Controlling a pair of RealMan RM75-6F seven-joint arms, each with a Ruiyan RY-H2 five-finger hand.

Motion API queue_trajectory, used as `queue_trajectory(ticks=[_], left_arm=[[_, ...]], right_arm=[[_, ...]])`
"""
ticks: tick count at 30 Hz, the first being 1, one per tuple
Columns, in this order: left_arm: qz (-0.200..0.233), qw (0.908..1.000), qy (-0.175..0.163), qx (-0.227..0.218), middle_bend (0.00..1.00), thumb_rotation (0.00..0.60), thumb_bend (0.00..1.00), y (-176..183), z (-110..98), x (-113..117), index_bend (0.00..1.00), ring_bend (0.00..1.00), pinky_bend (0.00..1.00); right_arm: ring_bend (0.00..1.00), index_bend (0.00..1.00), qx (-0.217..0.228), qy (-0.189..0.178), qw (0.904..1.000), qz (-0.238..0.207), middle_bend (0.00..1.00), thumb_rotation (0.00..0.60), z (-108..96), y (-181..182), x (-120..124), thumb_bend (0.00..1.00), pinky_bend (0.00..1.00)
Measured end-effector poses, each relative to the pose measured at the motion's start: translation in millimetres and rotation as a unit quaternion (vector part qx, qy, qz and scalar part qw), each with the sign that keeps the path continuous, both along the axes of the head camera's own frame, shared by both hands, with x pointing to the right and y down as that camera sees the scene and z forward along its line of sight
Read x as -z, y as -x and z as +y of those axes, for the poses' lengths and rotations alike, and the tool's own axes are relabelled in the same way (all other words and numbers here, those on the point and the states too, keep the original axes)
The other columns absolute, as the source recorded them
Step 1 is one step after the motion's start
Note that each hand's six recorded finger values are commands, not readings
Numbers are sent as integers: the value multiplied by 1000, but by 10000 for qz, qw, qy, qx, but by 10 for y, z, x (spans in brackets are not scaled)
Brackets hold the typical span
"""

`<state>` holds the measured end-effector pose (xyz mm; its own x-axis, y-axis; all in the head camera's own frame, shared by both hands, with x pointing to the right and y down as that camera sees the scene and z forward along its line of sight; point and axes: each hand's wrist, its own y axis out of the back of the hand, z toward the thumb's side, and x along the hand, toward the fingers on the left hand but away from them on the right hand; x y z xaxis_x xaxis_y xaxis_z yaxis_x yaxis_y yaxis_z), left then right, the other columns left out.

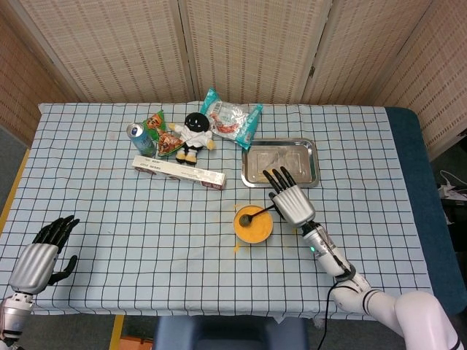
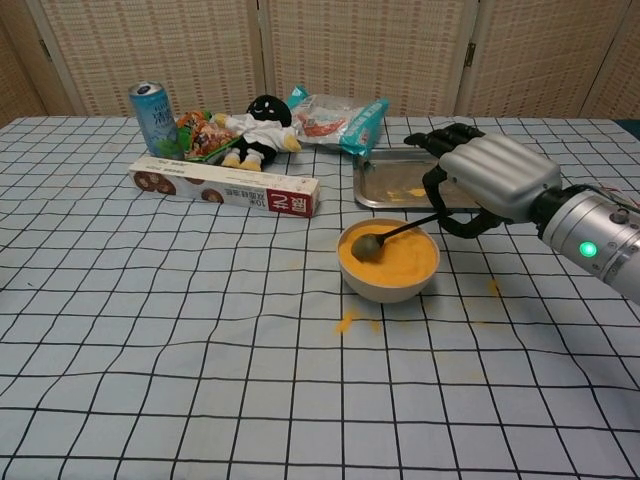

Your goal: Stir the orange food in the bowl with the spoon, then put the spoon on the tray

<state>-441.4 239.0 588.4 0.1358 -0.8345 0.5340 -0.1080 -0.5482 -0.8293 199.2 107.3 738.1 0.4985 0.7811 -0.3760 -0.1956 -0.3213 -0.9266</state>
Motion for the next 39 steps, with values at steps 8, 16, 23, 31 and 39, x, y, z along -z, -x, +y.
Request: queue_trajectory(ticks=[8, 16, 23, 31, 39], left_arm=[[11, 10000, -15, -28, 0, 600, 473, -11, 11, 11, 0, 0, 112], [20, 10000, -29, -44, 0, 600, 473, -16, 17, 22, 0, 0, 111], [44, 9999, -29, -88, 0, 600, 473, -38, 29, 27, 0, 0, 112], [76, 9999, -28, -121, 0, 600, 473, -55, 42, 38, 0, 0, 112], [116, 9998, -17, -132, 0, 600, 473, -59, 44, 48, 0, 0, 112]], right_arm=[[0, 799, 57, 119, 9999, -69, 41, 600, -4, -20, 93, 673, 7], [0, 855, -84, 999, 9949, -101, 82, 600, -13, -84, 149, 760, 14], [0, 876, -380, 1646, 9856, 61, 98, 600, -170, -201, 312, 817, 28], [0, 893, -554, 2069, 9761, 367, 113, 600, -404, -174, 416, 822, 37], [0, 897, -535, 2348, 9675, 768, 112, 600, -554, 0, 382, 846, 37]])
